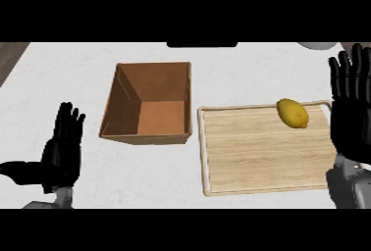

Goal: Pick the lemon from the tray and place it in the cardboard box

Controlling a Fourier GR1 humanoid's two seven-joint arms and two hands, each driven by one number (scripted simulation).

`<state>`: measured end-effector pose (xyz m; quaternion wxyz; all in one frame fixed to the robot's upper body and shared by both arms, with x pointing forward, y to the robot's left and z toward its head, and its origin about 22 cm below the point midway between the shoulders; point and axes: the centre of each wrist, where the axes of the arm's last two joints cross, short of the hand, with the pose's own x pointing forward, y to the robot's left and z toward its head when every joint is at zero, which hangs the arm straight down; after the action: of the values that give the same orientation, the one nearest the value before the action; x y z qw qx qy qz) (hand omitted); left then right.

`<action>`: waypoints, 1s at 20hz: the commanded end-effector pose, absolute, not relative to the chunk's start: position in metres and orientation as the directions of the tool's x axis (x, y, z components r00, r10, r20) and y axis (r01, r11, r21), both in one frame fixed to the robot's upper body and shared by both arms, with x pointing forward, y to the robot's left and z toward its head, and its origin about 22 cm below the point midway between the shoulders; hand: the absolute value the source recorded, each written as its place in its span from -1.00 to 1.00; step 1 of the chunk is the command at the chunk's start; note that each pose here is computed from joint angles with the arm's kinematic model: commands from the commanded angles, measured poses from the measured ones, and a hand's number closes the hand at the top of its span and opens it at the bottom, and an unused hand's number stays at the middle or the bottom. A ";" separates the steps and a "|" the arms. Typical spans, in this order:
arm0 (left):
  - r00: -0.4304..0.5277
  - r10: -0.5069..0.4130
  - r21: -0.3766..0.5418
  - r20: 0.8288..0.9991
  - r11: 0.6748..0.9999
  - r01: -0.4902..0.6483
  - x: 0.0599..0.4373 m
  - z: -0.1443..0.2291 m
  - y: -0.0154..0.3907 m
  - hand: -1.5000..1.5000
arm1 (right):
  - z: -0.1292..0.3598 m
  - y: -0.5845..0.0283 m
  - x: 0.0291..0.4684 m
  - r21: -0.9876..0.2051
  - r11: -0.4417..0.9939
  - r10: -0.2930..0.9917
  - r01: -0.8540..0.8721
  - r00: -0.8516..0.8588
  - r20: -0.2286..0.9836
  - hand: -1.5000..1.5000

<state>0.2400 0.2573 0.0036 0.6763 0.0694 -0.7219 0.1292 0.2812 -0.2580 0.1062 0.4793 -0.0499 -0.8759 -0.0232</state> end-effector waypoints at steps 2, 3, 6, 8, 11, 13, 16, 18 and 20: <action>-0.006 -0.128 0.121 0.992 0.949 -0.291 0.242 0.001 0.286 0.00 | 0.102 -0.286 0.294 -0.056 0.991 -0.003 -0.123 -0.436 0.900 -1.00; 0.017 -0.220 0.215 0.975 0.931 -0.294 0.241 0.008 0.308 0.00 | 0.095 -0.285 0.293 -0.078 0.975 -0.009 -0.209 -0.387 0.922 -1.00; 0.075 -0.451 0.452 0.889 0.843 -0.293 0.242 0.016 0.349 0.00 | 0.090 -0.277 0.297 -0.132 0.875 0.005 -0.465 -0.264 0.964 -1.00; 0.097 -0.394 0.405 0.914 0.877 -0.260 0.237 0.004 0.335 0.00 | 0.162 -0.300 0.295 -0.712 0.643 0.460 -0.282 -0.602 0.653 -1.00; 0.142 -0.489 0.509 0.861 0.827 -0.238 0.243 0.013 0.352 0.00 | 0.099 -0.342 0.295 -0.561 0.655 0.360 -0.506 -0.444 0.820 -1.00; 0.150 -0.484 0.507 0.862 0.833 -0.224 0.241 0.010 0.347 0.00 | 0.072 -0.364 0.296 -0.368 0.764 0.153 -0.530 -0.406 0.901 -1.00; 0.134 -0.506 0.524 0.852 0.827 -0.204 0.252 0.020 0.349 0.00 | 0.077 -0.388 0.310 -0.334 0.745 0.058 -0.578 -0.443 0.895 -1.00; 0.161 -0.506 0.530 0.848 0.822 -0.207 0.260 0.026 0.353 0.00 | 0.086 -0.405 0.313 -0.368 0.698 0.041 -0.614 -0.479 0.877 -1.00; 0.158 -0.499 0.522 0.852 0.830 -0.198 0.264 0.016 0.344 0.00 | 0.113 -0.407 0.329 -0.500 0.665 0.152 -0.554 -0.556 0.817 -1.00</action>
<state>0.2548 0.3477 0.0159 0.7079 0.2724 -0.6448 -0.0941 0.3142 -0.3847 0.0939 0.5011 0.0956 -0.7843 0.3530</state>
